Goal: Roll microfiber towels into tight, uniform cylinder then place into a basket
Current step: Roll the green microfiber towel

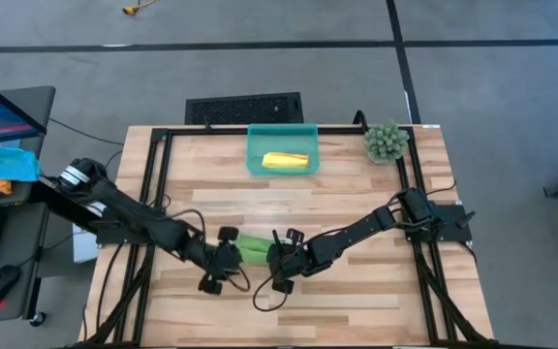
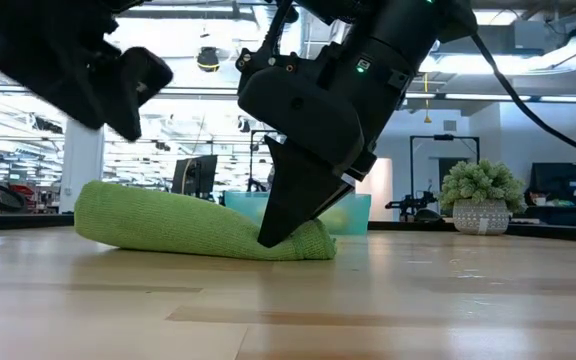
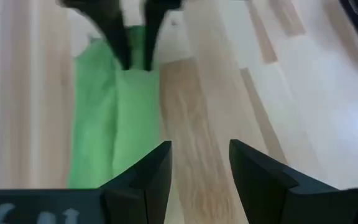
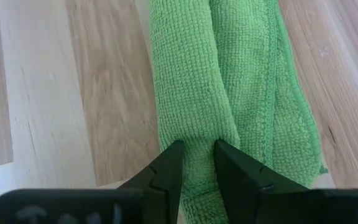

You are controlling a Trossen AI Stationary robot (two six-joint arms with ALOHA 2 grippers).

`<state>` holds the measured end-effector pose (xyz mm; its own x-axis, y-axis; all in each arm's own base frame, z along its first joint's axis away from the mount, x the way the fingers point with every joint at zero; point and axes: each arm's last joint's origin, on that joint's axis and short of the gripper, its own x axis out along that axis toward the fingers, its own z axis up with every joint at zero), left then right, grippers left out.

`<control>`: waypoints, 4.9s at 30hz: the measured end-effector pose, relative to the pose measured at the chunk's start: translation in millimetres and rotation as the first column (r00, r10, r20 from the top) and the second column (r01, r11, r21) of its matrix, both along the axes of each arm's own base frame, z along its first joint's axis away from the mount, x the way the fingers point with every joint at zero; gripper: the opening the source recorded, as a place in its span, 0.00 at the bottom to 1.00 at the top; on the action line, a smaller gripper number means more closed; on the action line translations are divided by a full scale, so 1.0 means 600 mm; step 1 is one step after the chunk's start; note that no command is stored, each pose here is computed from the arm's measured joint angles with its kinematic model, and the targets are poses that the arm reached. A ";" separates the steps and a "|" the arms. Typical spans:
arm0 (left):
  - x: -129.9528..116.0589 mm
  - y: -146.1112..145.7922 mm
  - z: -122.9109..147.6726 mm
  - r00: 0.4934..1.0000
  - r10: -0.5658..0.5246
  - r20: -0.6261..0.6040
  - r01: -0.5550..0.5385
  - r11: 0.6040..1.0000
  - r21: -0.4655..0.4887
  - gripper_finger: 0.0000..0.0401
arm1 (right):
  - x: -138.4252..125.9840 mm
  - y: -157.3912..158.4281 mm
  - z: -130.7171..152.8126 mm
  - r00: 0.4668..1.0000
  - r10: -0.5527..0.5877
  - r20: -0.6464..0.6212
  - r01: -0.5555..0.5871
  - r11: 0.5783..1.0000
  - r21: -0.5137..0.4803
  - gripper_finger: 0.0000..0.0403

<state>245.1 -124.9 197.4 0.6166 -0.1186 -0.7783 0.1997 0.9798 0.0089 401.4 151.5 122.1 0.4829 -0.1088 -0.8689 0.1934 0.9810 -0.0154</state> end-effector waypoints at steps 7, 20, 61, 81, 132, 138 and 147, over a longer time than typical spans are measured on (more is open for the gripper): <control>0.023 -0.002 -0.058 0.996 -0.011 -0.088 0.019 0.995 0.093 0.38 | 0.000 0.000 0.000 1.000 0.000 0.002 0.000 1.000 0.001 0.29; 0.041 0.034 -0.078 0.981 0.145 -0.128 -0.132 0.986 0.100 0.38 | 0.000 0.000 0.000 1.000 0.000 0.002 0.000 1.000 0.001 0.29; 0.016 0.036 -0.073 0.926 0.319 -0.199 -0.305 0.947 0.100 0.38 | 0.003 0.015 0.009 1.000 0.002 0.014 -0.002 1.000 0.018 0.29; 0.035 0.025 -0.133 0.908 0.324 -0.267 -0.302 0.946 0.123 0.38 | 0.000 0.016 0.011 0.998 0.057 -0.020 -0.056 0.998 0.040 0.31; 0.029 -0.005 -0.125 0.886 0.320 -0.337 -0.324 0.945 0.045 0.38 | -0.052 0.140 0.048 0.803 0.539 -0.256 -0.580 0.607 -0.543 0.42; 0.029 -0.005 -0.125 0.885 0.320 -0.337 -0.324 0.945 0.045 0.38 | -0.034 0.111 0.047 0.814 0.526 -0.246 -0.574 0.665 -0.477 0.51; 0.029 -0.005 -0.125 0.885 0.319 -0.338 -0.323 0.945 0.044 0.38 | -0.016 0.061 0.017 0.845 0.435 -0.311 -0.532 0.740 -0.411 0.55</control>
